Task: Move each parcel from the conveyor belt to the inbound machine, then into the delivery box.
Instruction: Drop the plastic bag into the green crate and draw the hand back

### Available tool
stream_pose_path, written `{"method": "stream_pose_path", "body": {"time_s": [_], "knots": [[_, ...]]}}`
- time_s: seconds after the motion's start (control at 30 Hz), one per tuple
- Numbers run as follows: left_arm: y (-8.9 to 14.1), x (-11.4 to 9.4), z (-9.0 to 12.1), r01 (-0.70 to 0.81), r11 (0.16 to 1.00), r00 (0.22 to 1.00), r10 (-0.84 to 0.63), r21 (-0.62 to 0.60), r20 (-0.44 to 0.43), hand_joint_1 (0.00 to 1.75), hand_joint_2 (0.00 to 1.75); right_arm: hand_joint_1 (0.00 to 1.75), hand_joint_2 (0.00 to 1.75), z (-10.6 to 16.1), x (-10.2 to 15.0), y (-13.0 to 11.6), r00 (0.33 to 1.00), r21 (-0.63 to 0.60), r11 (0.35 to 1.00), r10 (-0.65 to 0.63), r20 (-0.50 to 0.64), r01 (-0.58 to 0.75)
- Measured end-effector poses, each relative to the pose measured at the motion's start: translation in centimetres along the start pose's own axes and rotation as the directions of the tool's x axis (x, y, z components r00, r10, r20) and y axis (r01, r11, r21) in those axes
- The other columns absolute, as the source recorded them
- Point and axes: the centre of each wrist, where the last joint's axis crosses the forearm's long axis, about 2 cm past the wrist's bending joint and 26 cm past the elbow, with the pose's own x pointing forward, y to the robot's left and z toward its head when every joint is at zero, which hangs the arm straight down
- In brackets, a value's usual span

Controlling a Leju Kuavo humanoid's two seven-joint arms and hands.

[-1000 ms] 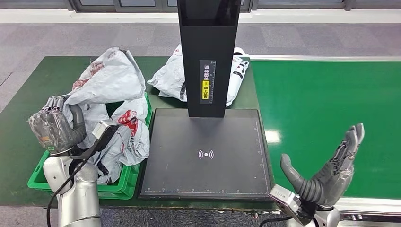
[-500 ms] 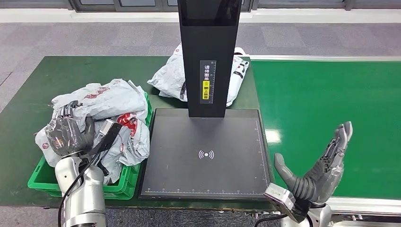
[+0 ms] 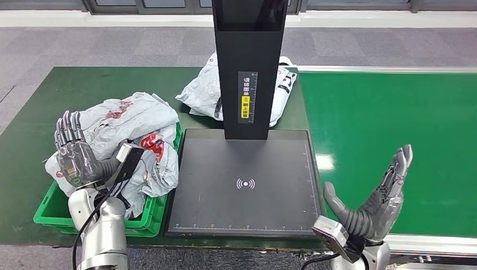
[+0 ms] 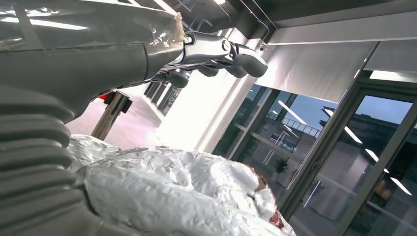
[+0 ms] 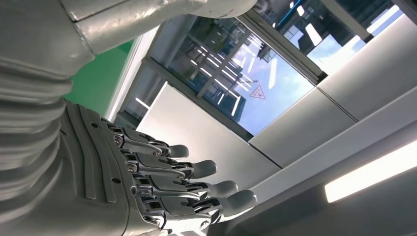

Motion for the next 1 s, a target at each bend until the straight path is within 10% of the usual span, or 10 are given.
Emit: {"method": "stream_pose_path", "body": {"time_s": [0.57,0.87,1.0], "knots": [[2.7,0.4,-1.3,-0.199,0.948,0.980,0.188,0.250,0.065,0.00,0.00,0.00,1.75,0.3,-0.2,0.3,1.000,0.015,1.000,-0.001,-0.005,0.001],[6.2,3.2,-2.9,-0.354,0.852,0.931,0.280,0.387,0.234,0.00,0.00,0.00,1.75,0.6,-0.4,0.6,1.000,0.030,1.000,-0.001,-0.012,0.001],[7.6,5.3,-3.0,-0.472,0.781,0.876,0.364,0.409,0.317,0.00,1.75,0.00,1.75,0.7,-0.6,0.6,1.000,0.024,1.000,-0.009,-0.028,0.010]]}}
